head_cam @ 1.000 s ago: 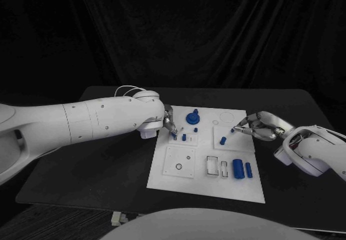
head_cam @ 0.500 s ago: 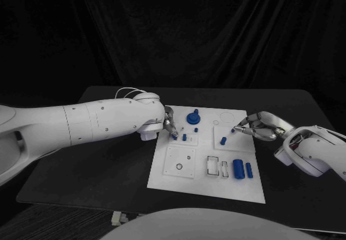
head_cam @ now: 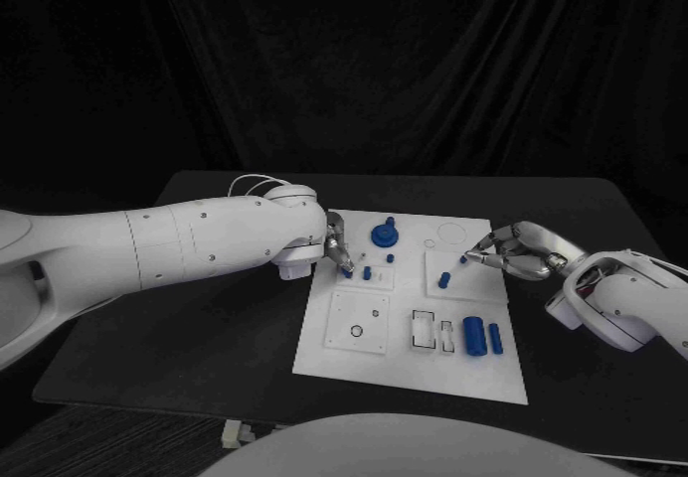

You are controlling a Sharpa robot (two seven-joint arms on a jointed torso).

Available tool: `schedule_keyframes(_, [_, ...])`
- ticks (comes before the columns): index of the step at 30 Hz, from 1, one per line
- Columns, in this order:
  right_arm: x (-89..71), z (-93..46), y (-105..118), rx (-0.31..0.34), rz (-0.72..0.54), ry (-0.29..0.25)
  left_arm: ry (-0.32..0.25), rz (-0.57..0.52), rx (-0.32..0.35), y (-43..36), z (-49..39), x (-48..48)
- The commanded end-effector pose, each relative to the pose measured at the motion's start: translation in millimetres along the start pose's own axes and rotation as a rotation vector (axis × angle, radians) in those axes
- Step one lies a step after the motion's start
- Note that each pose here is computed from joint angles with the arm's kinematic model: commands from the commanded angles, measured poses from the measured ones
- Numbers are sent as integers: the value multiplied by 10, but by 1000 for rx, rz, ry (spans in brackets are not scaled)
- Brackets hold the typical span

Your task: Assemble the parts on the task board

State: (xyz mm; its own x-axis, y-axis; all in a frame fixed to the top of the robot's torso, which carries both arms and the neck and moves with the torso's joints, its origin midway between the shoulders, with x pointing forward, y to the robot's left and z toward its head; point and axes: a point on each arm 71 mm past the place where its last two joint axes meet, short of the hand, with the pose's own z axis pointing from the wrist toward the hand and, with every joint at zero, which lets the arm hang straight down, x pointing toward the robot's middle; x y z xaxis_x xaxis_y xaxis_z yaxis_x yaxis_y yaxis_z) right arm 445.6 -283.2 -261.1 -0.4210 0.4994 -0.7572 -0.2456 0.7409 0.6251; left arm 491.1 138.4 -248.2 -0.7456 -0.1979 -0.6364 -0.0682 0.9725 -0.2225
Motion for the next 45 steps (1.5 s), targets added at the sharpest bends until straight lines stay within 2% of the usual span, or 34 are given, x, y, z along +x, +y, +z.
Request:
schedule_keyframes(1, [9,-3,-6,8,2,-3,12,0,4,1,12,28])
schedule_keyframes(45, [18,3,-10,11,3,6,40,21,-7,-6,40,62])
